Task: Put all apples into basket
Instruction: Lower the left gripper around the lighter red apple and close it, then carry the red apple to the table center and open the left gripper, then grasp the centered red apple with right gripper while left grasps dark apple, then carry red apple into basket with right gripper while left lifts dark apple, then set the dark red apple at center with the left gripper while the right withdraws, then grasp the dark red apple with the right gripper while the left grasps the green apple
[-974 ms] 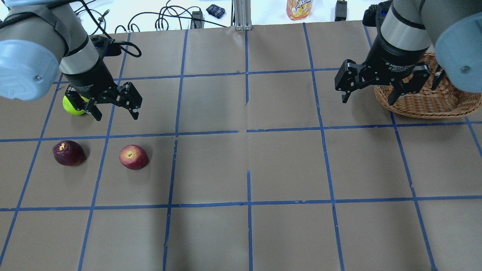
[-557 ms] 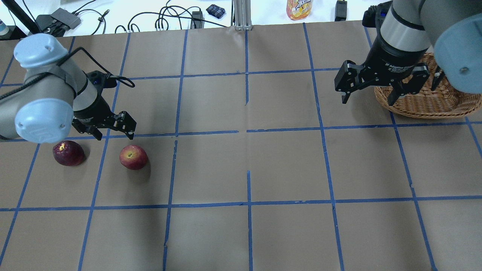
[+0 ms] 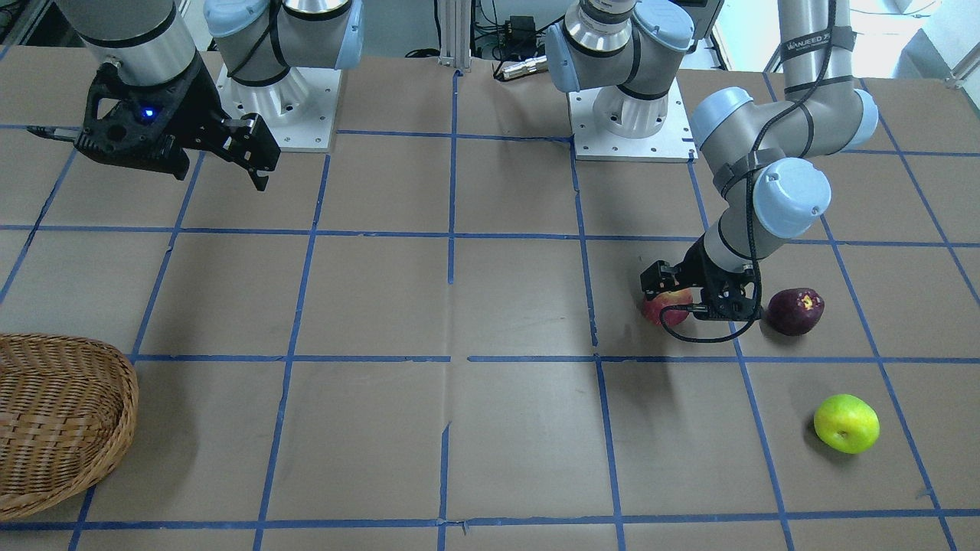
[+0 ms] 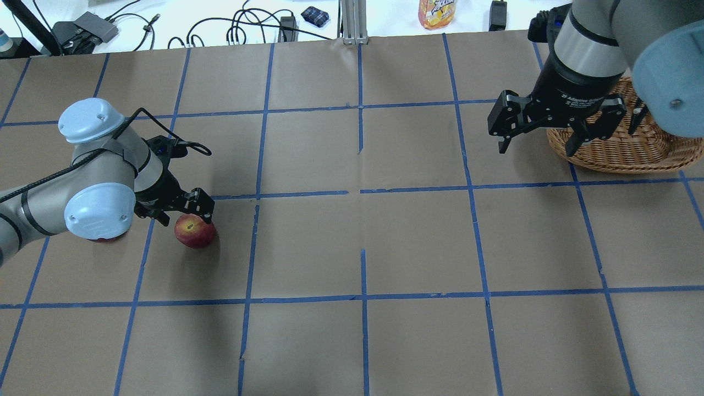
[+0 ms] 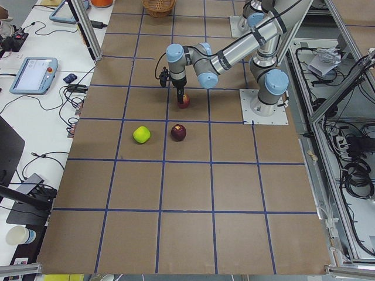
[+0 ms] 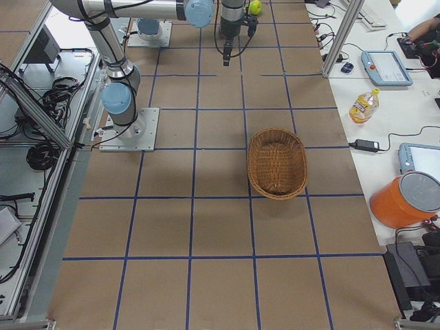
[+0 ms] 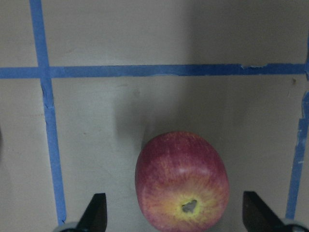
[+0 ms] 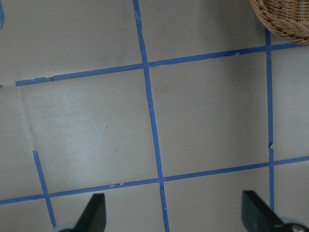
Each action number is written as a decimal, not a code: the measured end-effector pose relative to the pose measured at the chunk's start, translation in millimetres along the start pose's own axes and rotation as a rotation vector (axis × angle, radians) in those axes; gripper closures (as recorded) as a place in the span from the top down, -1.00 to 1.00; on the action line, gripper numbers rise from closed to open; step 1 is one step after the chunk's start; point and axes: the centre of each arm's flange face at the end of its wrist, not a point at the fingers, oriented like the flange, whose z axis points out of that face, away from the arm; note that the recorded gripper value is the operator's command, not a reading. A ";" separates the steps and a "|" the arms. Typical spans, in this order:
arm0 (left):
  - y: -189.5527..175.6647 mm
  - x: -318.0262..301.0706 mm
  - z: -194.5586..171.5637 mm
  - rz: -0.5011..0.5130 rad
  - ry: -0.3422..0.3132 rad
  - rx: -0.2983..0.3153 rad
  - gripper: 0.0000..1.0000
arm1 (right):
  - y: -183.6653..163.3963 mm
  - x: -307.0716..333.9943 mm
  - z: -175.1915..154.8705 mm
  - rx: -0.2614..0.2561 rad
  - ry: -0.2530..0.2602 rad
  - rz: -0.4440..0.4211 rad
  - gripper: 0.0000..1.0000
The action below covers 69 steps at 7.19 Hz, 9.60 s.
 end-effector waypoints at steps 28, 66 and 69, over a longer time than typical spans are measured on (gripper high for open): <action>-73.9 -63.3 -103.7 0.029 -0.015 -0.026 1.00 | -58.9 -108.5 102.4 0.045 -0.070 0.103 1.00; -91.2 243.0 -64.4 -0.061 0.139 0.092 1.00 | -243.4 269.8 199.7 0.075 0.012 -0.107 1.00; -121.1 40.8 -105.1 0.018 0.033 0.078 1.00 | -204.3 144.9 116.6 0.040 -0.024 0.007 1.00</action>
